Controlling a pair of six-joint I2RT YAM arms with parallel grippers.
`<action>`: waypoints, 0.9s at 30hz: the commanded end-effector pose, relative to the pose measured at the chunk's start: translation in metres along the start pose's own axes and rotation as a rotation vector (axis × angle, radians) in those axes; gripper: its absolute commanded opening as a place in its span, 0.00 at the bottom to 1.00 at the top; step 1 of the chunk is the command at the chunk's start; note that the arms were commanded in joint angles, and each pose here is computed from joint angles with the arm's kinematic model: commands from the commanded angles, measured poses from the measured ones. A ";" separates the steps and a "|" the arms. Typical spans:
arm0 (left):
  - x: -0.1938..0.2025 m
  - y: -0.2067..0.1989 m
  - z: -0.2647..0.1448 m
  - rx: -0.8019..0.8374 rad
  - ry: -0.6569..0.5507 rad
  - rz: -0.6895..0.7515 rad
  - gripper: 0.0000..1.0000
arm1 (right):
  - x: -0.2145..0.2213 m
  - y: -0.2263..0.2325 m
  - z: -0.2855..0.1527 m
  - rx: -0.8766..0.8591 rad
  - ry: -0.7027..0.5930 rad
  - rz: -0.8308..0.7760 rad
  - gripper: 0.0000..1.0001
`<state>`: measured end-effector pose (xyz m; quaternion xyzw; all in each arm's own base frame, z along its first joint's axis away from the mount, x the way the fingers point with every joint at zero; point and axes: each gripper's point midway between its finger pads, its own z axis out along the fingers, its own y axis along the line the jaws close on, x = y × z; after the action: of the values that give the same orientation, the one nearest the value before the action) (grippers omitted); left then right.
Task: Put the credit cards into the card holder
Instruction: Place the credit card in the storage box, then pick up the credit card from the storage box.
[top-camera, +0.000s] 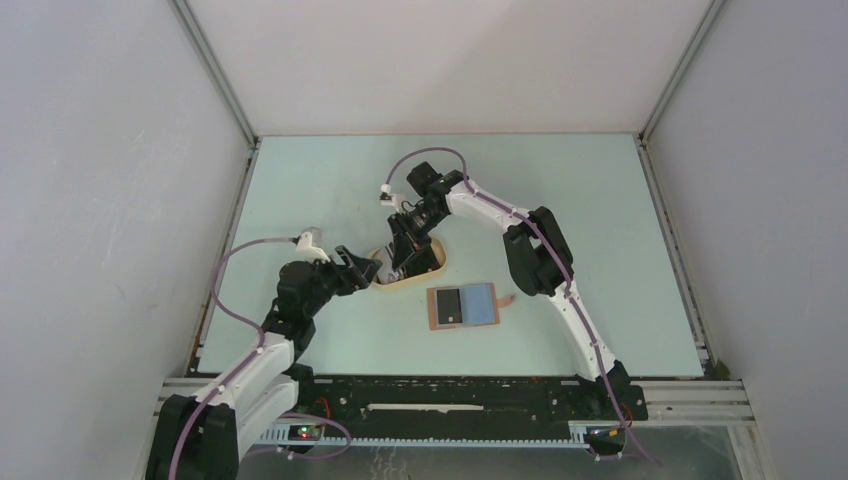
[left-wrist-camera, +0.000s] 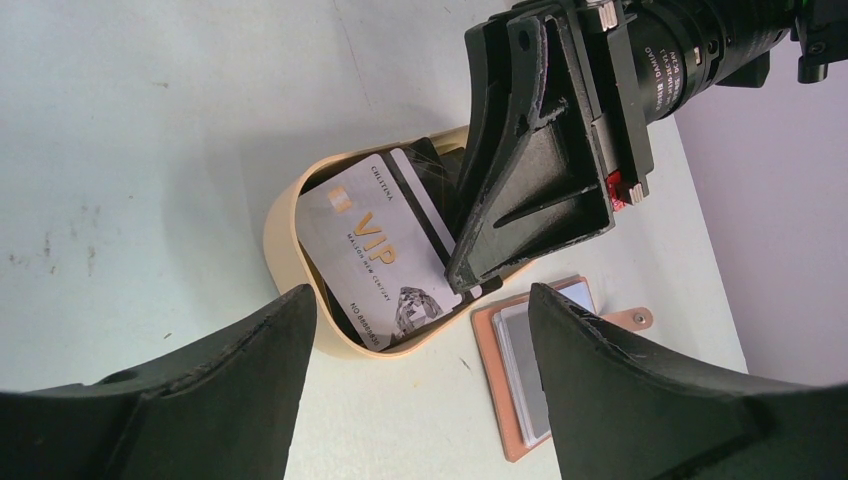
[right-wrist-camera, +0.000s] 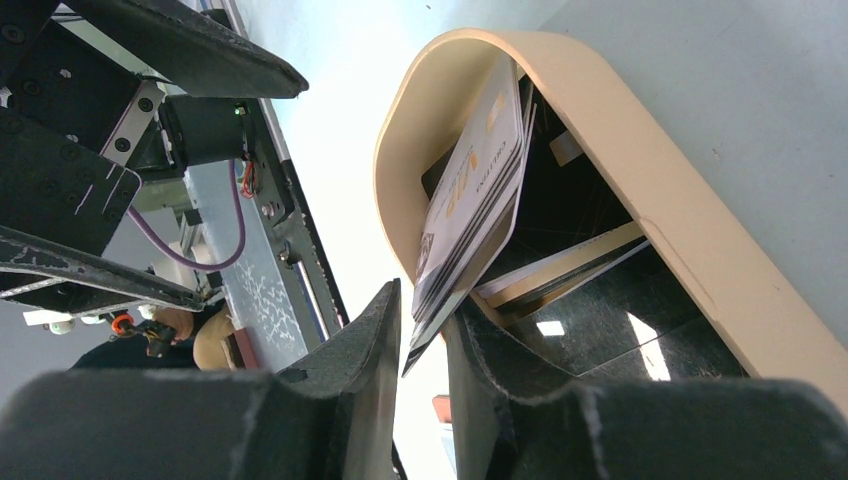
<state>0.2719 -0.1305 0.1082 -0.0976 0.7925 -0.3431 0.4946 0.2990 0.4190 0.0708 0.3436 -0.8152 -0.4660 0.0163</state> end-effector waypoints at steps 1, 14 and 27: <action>-0.014 -0.010 0.003 0.028 -0.037 0.027 0.82 | -0.009 0.011 -0.012 -0.025 -0.034 -0.018 0.31; -0.014 -0.010 0.003 0.026 -0.035 0.028 0.82 | -0.008 0.007 -0.017 -0.033 -0.040 -0.004 0.31; -0.015 -0.010 0.003 0.027 -0.036 0.027 0.81 | -0.008 0.003 -0.021 -0.035 -0.048 0.004 0.30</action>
<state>0.2719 -0.1305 0.1081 -0.0975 0.7926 -0.3430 0.4945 0.3069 0.4094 0.0677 0.3292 -0.8170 -0.4732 0.0184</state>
